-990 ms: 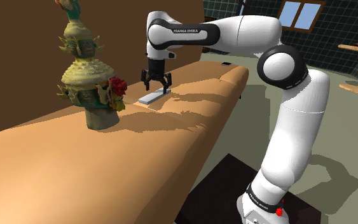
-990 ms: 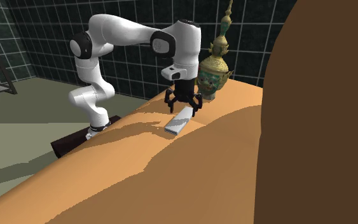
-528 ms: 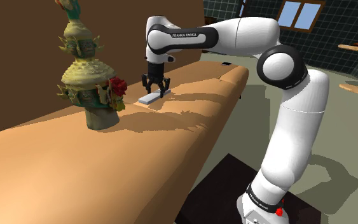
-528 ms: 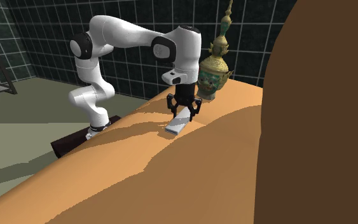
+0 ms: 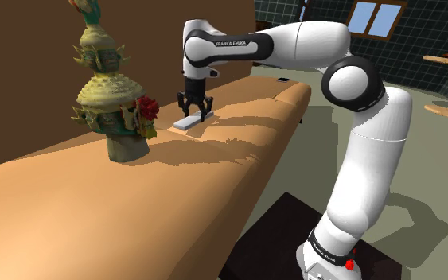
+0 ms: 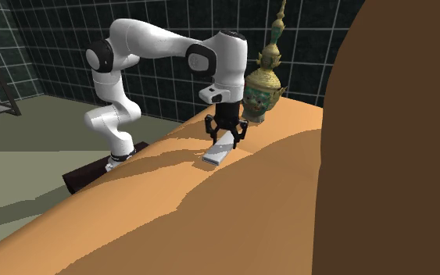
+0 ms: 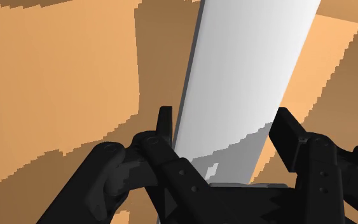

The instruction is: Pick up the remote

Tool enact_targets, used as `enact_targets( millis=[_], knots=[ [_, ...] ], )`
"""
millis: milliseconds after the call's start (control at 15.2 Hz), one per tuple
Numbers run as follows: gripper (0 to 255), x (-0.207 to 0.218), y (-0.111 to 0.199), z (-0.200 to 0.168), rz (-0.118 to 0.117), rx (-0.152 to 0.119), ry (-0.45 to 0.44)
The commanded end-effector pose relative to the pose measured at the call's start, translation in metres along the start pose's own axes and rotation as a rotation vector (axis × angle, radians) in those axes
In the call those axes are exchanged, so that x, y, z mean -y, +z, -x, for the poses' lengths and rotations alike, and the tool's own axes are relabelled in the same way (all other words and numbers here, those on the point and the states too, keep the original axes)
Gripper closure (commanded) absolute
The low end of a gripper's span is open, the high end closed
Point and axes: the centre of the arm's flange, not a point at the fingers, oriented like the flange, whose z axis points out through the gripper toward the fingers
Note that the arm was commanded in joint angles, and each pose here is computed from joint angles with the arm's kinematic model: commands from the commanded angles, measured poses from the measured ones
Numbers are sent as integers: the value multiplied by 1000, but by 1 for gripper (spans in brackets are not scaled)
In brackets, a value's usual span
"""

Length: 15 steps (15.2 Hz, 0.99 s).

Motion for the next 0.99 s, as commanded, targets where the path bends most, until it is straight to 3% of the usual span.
enact_targets(
  millis=[0,924],
  knots=[
    [255,-1,-7,0,2,0,0],
    [255,-5,-76,2,2,0,0]
  ],
)
